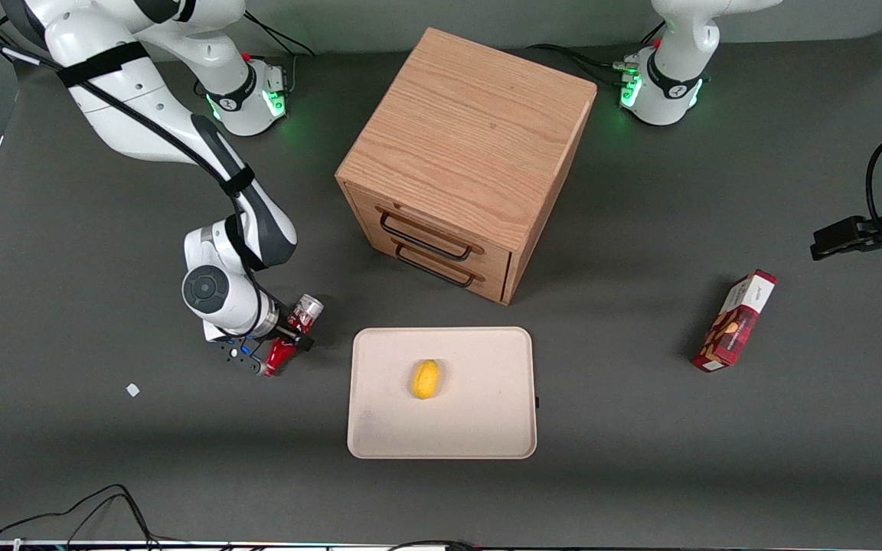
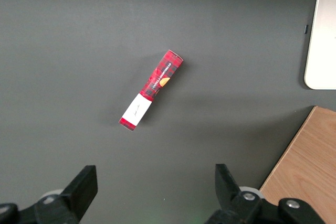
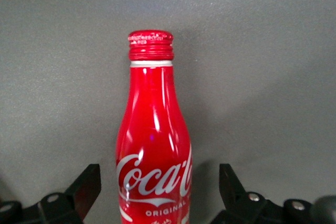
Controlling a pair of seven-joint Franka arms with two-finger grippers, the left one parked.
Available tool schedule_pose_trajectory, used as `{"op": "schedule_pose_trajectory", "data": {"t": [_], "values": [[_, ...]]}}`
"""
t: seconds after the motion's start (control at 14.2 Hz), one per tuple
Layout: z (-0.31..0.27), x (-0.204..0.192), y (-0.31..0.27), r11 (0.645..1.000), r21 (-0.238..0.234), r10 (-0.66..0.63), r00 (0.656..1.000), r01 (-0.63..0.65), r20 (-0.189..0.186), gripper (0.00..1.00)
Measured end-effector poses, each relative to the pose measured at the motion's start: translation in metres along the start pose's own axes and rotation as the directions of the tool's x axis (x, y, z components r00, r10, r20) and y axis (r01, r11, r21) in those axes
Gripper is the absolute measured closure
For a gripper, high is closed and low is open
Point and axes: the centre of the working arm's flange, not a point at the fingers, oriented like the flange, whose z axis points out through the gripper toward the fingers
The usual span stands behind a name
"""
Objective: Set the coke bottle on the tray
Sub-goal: 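Close the right gripper around the bottle's body, then lift the bottle upright off the table with the right gripper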
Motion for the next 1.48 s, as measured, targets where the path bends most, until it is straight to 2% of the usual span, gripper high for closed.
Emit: {"op": "schedule_pose_trajectory", "data": {"t": [0.64,0.71,0.78,0.85,0.99,1.06,1.48], "values": [[-0.0002,0.0003,-0.0003,1.000,0.003,0.001,1.000,-0.001,-0.002,0.00],[-0.0002,0.0003,-0.0003,1.000,0.003,0.001,1.000,-0.001,-0.002,0.06],[-0.0002,0.0002,-0.0003,1.000,0.003,0.001,1.000,-0.001,-0.002,0.06],[-0.0002,0.0003,-0.0003,1.000,0.003,0.005,1.000,-0.005,-0.002,0.13],[-0.0003,0.0003,-0.0004,1.000,0.003,0.013,1.000,-0.013,-0.003,0.36],[-0.0010,0.0004,-0.0006,1.000,0.003,0.015,1.000,-0.015,-0.005,0.44],[-0.0010,0.0003,-0.0007,1.000,0.003,0.016,1.000,-0.016,-0.006,0.44]]}}
